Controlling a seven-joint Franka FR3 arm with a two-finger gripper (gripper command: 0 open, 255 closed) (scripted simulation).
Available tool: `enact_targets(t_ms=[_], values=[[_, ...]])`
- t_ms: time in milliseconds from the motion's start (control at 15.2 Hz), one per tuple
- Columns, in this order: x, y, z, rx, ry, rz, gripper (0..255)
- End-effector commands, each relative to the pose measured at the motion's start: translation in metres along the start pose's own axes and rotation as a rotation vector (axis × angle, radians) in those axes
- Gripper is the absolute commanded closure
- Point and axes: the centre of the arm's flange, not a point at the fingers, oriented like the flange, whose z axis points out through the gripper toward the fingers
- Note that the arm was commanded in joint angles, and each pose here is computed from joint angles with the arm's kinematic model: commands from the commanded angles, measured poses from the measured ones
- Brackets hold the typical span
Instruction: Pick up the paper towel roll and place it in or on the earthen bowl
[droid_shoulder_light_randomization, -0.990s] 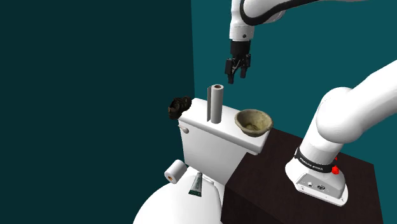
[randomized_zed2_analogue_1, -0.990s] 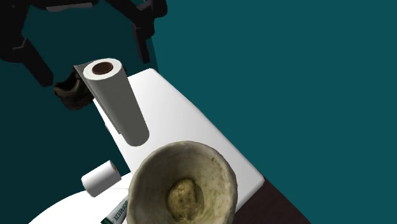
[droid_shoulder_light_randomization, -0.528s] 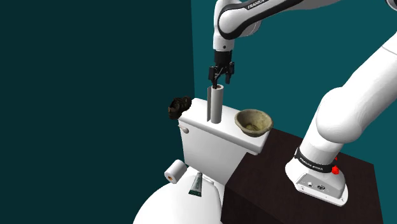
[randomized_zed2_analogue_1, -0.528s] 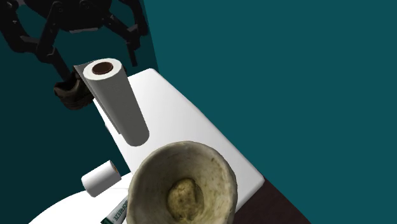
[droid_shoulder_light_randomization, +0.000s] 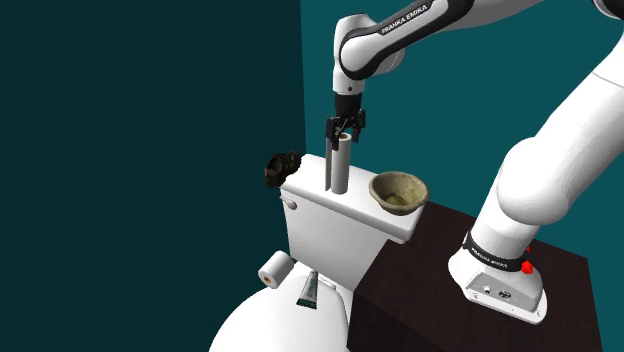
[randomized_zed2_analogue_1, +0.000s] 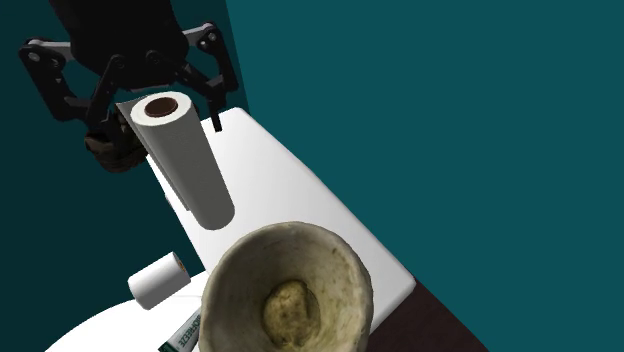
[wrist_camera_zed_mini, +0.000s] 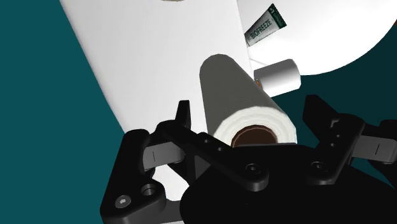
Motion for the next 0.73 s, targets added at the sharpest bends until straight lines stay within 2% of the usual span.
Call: enact_targets(t_ms=[0, 396, 462, 660], values=[[0.0001, -0.0006, 0.0019, 0.000, 0.000, 0.000, 0], [0.0001, -0.0007, 0.0019, 0.000, 0.000, 0.000, 0], [0.0001, -0.0007, 0.0019, 0.000, 0.000, 0.000, 255], [0.0001, -0.0006, 0.0018, 0.000, 0.000, 0.000, 255]])
